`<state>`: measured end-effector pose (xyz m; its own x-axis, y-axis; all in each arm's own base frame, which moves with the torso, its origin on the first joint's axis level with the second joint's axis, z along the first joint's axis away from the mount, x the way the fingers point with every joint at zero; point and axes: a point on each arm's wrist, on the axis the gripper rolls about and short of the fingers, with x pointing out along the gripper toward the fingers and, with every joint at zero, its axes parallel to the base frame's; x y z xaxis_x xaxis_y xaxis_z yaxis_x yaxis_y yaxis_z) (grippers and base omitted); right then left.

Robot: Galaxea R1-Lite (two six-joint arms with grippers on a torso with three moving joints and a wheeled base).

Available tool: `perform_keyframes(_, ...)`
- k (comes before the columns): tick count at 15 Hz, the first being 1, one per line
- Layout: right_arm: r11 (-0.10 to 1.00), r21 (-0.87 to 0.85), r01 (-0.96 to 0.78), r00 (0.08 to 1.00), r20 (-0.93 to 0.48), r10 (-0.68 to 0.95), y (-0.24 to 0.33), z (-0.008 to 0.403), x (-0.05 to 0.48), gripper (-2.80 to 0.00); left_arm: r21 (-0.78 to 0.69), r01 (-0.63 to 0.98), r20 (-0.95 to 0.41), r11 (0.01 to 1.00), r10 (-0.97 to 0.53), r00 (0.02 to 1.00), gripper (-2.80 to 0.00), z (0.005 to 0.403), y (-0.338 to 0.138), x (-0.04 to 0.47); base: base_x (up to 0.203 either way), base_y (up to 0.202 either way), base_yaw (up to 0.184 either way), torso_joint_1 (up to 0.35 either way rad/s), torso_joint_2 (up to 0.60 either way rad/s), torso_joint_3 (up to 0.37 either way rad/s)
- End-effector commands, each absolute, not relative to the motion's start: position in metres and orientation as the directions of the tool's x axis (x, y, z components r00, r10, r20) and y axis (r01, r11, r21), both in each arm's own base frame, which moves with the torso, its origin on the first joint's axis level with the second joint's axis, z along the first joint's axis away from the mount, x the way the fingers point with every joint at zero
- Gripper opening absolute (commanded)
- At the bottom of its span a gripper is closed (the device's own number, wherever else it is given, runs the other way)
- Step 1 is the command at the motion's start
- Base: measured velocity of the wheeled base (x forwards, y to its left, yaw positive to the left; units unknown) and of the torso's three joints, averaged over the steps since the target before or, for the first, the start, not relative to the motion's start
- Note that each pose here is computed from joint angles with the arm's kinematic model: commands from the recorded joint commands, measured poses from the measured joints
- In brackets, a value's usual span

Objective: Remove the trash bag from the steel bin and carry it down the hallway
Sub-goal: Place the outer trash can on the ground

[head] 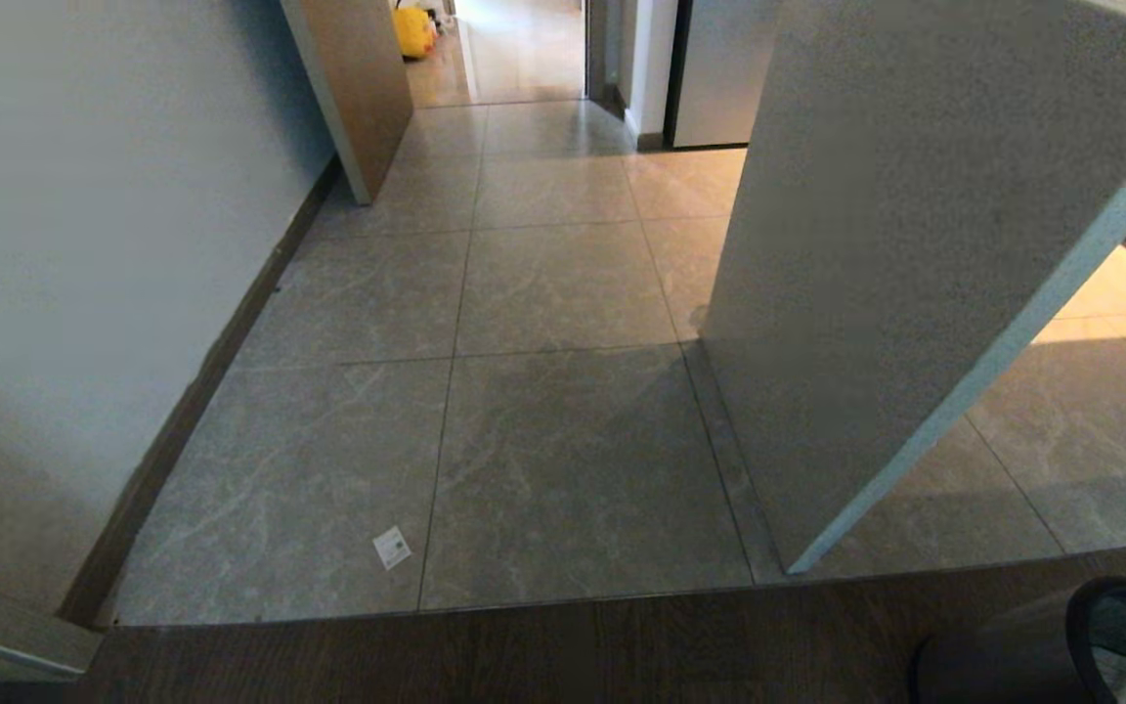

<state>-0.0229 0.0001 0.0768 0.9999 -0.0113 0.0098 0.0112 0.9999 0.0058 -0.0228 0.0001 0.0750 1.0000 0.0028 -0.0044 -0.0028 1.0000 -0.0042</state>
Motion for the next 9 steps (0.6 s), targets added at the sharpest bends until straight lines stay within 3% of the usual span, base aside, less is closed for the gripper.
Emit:
perform_keyframes(1,1.000,0.006,0.012,1.000,0.011,-0.012,0.0001,0.0768,-0.0229,-2.80,-0.005,-0.003,-0.005,1.000,0.003,1.000,-2.80,0.0750,0.0001,-0.0228,0.000,0.000,0.000,0.006,0.00,-0.195)
perform_keyframes(6,1.000,0.006,0.012,1.000,0.011,-0.012,0.0001,0.0768,-0.0229,-2.80,-0.005,-0.003,-0.005,1.000,0.003,1.000,-2.80,0.0750,0.0001,-0.0228,0.000,0.000,0.000,0.002,0.00,-0.197)
perform_keyframes(9,1.000,0.006,0.012,1.000,0.010,-0.012,0.0001,0.0766,-0.0229,-2.80,-0.005,-0.003,-0.005,1.000,0.003,1.000,-2.80,0.0750,0.0001,-0.0228,0.000,0.000,0.000,0.003,0.01,-0.077)
